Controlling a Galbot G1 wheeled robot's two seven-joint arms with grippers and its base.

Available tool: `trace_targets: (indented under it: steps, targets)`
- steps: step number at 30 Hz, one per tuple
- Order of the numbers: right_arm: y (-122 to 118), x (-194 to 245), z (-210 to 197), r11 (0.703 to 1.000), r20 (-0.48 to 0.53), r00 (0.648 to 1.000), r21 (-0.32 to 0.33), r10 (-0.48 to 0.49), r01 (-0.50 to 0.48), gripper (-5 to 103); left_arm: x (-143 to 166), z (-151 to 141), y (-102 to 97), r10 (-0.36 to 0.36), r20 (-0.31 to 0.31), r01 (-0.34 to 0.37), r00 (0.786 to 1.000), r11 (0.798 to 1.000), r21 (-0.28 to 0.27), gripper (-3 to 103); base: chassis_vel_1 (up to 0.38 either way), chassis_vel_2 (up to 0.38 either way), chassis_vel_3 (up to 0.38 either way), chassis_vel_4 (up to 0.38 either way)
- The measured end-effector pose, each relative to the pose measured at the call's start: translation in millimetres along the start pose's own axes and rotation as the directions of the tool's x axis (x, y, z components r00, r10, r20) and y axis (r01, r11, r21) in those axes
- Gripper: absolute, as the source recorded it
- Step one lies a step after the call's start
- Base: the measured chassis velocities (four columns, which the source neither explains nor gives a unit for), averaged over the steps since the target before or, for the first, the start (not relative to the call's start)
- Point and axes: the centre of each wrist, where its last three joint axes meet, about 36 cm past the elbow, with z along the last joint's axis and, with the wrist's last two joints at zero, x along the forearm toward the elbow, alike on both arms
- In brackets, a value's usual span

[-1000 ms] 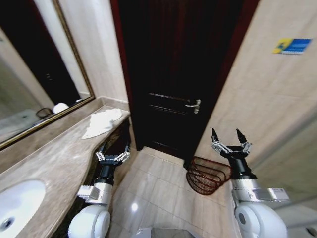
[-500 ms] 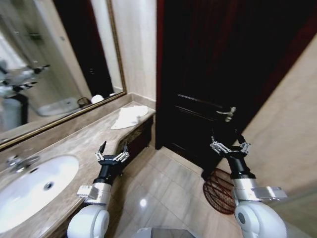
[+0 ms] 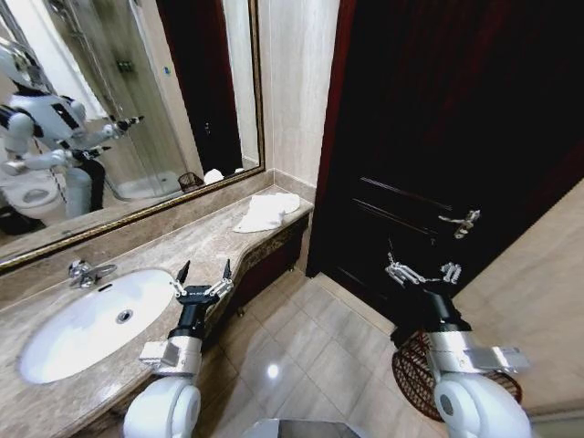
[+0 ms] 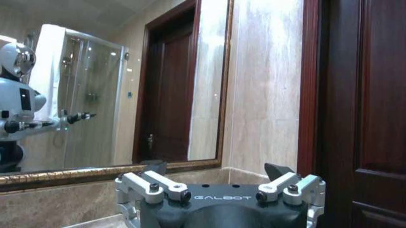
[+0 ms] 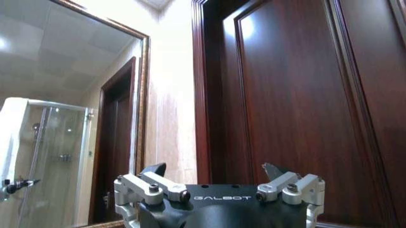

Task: Discard the used towel into the hamper.

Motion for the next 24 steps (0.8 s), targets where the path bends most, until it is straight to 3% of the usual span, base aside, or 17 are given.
trace_targets:
  steps: [10, 24]
  targets:
    - [2.2, 0.0, 1.4, 1.000, 0.000, 1.000, -0.009, -0.007, 0.007, 100, -1.0, -0.1, 1.2, -0.010, -0.006, 0.010, 1.000, 1.000, 0.001, 100, -0.042, 0.048, 0.051, -0.050]
    - [2.1, 0.0, 6.6, 1.000, -0.003, 1.000, -0.013, -0.008, 0.008, 100, -1.9, 1.8, -1.3, -0.003, -0.045, 0.003, 0.999, 1.000, 0.013, 100, -0.144, 0.132, 0.144, -0.143]
